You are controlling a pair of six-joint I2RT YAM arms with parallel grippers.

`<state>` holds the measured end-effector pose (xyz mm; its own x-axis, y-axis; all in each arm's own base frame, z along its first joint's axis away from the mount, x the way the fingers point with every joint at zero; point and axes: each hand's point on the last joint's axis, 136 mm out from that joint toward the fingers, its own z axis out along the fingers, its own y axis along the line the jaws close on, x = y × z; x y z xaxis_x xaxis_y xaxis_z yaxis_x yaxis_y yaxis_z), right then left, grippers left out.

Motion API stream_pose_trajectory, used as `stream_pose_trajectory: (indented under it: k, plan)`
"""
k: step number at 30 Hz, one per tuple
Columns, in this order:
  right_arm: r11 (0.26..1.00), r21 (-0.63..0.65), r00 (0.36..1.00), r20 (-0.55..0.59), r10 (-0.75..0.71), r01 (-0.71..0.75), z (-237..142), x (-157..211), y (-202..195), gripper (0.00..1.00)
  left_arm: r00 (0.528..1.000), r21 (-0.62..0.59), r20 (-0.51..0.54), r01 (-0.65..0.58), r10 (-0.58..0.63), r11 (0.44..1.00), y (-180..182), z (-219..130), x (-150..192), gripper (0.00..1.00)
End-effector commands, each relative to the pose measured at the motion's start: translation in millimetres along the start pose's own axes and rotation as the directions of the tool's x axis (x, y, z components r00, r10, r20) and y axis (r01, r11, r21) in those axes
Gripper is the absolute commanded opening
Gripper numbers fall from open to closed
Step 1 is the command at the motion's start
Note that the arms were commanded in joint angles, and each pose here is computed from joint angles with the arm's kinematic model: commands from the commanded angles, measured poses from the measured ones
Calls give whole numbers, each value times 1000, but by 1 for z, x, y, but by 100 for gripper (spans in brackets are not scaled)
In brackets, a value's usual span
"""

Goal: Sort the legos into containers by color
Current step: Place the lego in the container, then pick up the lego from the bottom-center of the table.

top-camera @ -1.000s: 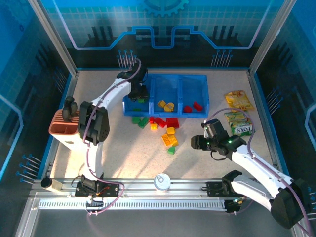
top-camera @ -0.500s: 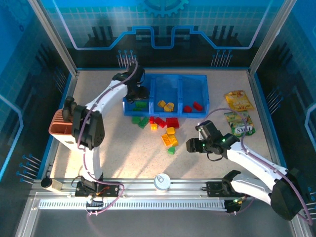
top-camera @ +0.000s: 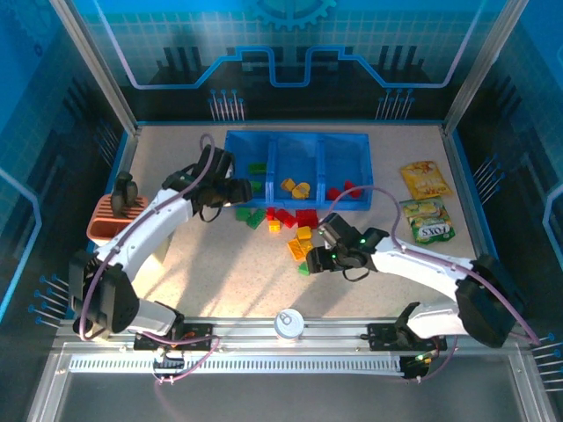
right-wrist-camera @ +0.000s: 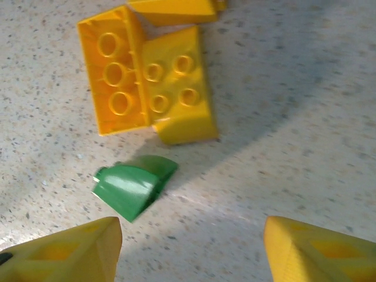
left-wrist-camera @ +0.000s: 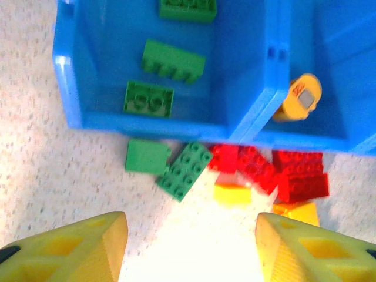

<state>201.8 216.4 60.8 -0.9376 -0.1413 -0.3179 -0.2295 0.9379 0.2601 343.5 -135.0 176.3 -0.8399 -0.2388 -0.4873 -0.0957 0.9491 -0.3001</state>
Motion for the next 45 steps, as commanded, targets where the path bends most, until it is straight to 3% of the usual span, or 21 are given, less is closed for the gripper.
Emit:
stream_pose_trajectory:
  k: [1,11,21,30,36,45]
  plan:
    - [1000,4,1000,5,8,-8,10,-7,18,65,1000,8,3,15,-15,1000,9,-7,19,60]
    - [995,105,998,-65,9,-2,43,-2,36,59,998,-1,-36,56,-56,998,34,-9,70,60]
    - [982,186,997,-73,-26,39,38,2,52,31,998,-3,-25,51,-51,999,37,-12,73,60]
    - [978,190,996,-39,-82,88,24,-13,69,26,998,-3,-14,58,-58,998,41,-16,76,60]
    - [976,174,990,24,-140,133,0,-61,90,26,998,5,1,63,-63,998,43,-24,78,60]
    - [977,97,969,145,-201,188,-32,-180,125,28,995,35,-26,98,-97,995,48,-27,106,60]
